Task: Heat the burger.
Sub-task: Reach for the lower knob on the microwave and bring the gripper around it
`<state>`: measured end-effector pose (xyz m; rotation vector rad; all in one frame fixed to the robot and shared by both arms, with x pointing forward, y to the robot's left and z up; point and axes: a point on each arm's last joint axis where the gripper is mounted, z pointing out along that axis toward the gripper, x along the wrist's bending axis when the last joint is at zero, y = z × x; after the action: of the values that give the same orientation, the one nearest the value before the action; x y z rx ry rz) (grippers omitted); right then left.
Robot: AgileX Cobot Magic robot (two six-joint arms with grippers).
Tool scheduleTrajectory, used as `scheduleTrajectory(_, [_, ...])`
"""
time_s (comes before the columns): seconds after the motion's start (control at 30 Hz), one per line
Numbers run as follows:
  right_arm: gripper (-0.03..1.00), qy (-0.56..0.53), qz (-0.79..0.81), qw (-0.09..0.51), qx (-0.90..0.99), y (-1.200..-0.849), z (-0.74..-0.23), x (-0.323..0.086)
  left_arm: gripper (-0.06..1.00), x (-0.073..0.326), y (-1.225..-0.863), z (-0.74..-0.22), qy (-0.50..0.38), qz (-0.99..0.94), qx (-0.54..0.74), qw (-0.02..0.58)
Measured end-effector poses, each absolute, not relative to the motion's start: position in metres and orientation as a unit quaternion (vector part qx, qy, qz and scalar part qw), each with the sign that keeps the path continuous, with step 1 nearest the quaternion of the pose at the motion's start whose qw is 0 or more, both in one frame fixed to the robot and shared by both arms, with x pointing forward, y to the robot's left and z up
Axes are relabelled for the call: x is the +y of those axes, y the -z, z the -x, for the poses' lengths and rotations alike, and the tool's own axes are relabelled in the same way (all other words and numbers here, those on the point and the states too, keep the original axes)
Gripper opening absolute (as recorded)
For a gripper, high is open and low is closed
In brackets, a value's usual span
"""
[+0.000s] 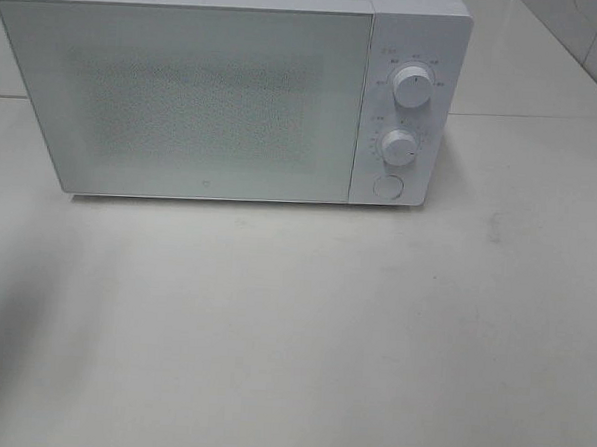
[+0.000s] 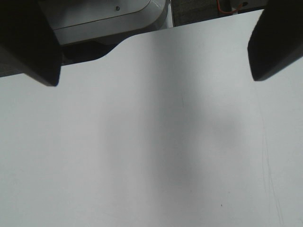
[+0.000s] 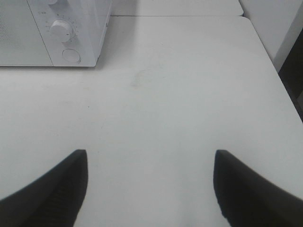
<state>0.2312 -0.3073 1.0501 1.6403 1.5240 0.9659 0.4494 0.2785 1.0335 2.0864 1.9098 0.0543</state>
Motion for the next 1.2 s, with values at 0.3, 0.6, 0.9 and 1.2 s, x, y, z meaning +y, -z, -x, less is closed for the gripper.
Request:
scheduleTrajectory(0.3, [0.73, -0.372, -0.632, 0.344, 0.587, -1.05, -0.231, -0.307, 0.99, 0.28, -1.043, -0.412, -0.056, -0.727, 0.659, 0.186])
scheduleTrajectory(0.6, [0.73, -0.372, -0.632, 0.344, 0.587, -1.05, -0.231, -0.307, 0.99, 0.281, -1.038, -0.364, -0.09, -0.722, 0.65, 0.218])
scheduleTrajectory(0.9, [0.73, -0.372, -0.632, 0.344, 0.587, -1.05, -0.231, -0.307, 0.99, 0.283, -1.048, -0.33, -0.159, -0.709, 0.628, 0.28])
scheduleTrajectory(1.2, [0.73, -0.372, -0.632, 0.344, 0.587, -1.05, -0.231, -0.307, 0.99, 0.283, -1.052, -0.309, -0.176, -0.707, 0.617, 0.297])
